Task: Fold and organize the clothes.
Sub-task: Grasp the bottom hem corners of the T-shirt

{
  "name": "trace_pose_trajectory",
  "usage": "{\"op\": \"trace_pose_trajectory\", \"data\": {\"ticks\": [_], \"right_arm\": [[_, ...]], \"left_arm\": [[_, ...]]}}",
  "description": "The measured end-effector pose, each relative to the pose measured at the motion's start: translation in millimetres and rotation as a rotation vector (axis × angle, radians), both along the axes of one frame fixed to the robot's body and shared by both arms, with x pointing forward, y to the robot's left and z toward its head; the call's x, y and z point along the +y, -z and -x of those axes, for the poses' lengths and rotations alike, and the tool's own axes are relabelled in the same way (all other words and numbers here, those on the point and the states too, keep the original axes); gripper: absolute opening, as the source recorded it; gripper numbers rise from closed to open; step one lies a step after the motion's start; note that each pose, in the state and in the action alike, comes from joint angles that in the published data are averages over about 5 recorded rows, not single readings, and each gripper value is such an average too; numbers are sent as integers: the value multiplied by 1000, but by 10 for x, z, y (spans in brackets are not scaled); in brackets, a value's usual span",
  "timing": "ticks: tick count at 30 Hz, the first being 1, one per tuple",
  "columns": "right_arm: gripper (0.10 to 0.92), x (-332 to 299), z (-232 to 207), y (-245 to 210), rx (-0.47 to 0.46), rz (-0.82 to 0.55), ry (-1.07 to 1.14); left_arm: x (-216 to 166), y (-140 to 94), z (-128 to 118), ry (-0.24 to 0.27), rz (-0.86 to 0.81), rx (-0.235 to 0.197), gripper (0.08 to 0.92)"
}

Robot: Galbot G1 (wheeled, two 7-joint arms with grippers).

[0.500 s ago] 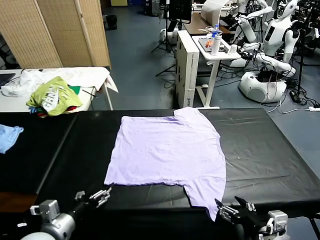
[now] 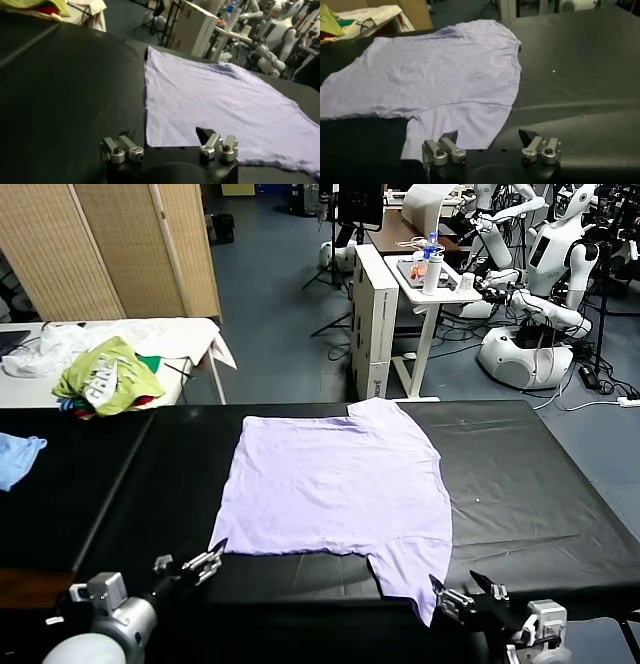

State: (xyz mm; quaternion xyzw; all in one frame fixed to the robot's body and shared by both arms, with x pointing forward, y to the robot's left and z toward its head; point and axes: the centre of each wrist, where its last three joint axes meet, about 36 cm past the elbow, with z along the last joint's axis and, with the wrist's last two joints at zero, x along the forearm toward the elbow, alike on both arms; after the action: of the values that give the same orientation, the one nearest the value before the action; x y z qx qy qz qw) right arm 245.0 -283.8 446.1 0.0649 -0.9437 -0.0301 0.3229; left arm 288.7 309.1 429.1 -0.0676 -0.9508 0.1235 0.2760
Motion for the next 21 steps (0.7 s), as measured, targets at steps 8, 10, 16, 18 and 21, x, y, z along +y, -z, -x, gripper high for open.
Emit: {"op": "trace_pose_trajectory", "data": {"ticks": [8,10,16,18,21], "right_arm": [[562,54,26,103,27,-10,-8],[506,56,23,113,29,-11,-9],[253,55,30,84,27,-14,-14],[176,50,30,60,23,-14,-16],[139,45,34,17,17,-8,-16]], "left_arm": [[1,87,6,-5,-6,20,863],[9,106,5,-8,-10,23,790],[30,163,11,-14,-14,34,468],[26,166,29,-11,-13,38,335],[4,146,64,-3,-7,44,185]]}}
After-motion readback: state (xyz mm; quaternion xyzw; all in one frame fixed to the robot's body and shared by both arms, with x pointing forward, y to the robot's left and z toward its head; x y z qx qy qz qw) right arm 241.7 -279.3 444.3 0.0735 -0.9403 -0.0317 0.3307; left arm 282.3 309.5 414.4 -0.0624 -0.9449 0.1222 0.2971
